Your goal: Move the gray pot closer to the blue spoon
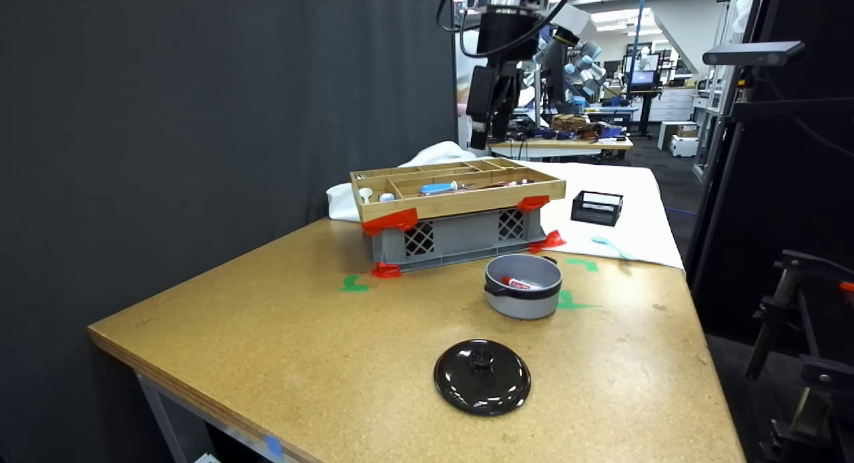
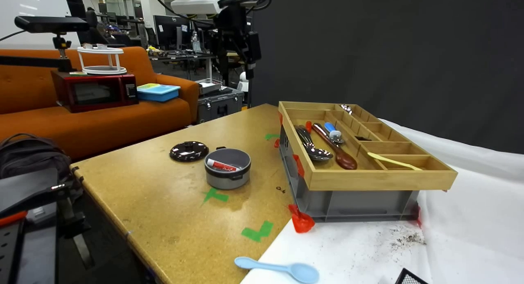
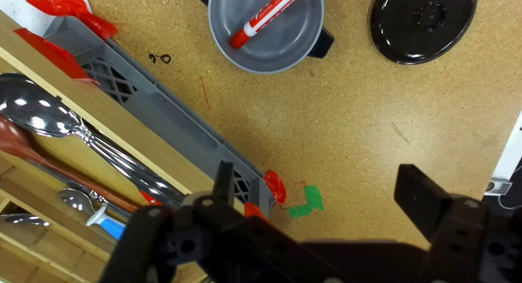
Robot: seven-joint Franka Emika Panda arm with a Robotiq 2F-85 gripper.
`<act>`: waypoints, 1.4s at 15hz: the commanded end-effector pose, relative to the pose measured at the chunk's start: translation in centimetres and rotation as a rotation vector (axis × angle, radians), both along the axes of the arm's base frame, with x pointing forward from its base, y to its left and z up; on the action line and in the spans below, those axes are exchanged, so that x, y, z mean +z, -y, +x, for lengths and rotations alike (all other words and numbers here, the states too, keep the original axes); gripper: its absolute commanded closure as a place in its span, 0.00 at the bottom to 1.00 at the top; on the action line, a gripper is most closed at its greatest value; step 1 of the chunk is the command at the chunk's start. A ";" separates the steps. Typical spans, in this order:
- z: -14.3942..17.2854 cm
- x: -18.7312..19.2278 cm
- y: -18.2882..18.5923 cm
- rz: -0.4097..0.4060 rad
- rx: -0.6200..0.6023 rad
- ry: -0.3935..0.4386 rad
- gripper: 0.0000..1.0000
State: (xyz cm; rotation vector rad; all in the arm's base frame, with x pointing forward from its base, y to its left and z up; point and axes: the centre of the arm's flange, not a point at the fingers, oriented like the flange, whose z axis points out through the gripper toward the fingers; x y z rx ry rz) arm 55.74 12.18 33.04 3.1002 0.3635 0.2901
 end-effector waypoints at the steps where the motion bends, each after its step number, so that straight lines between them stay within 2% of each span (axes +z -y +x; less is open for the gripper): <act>1: 2.2 -3.1 -0.8 0.008 0.078 -0.072 0.00; 6: 5.9 -10.7 -2.3 0.040 0.204 -0.180 0.00; 11: 8.3 -13.8 -3.0 0.020 0.232 -0.216 0.00; 16: 8.0 -16.9 -3.4 -0.011 0.253 -0.267 0.00; 17: 7.7 -17.6 -3.4 -0.013 0.255 -0.276 0.25; 18: 7.4 -18.4 -3.3 -0.017 0.254 -0.282 0.27; 21: 6.8 -20.0 -3.1 -0.013 0.257 -0.298 0.49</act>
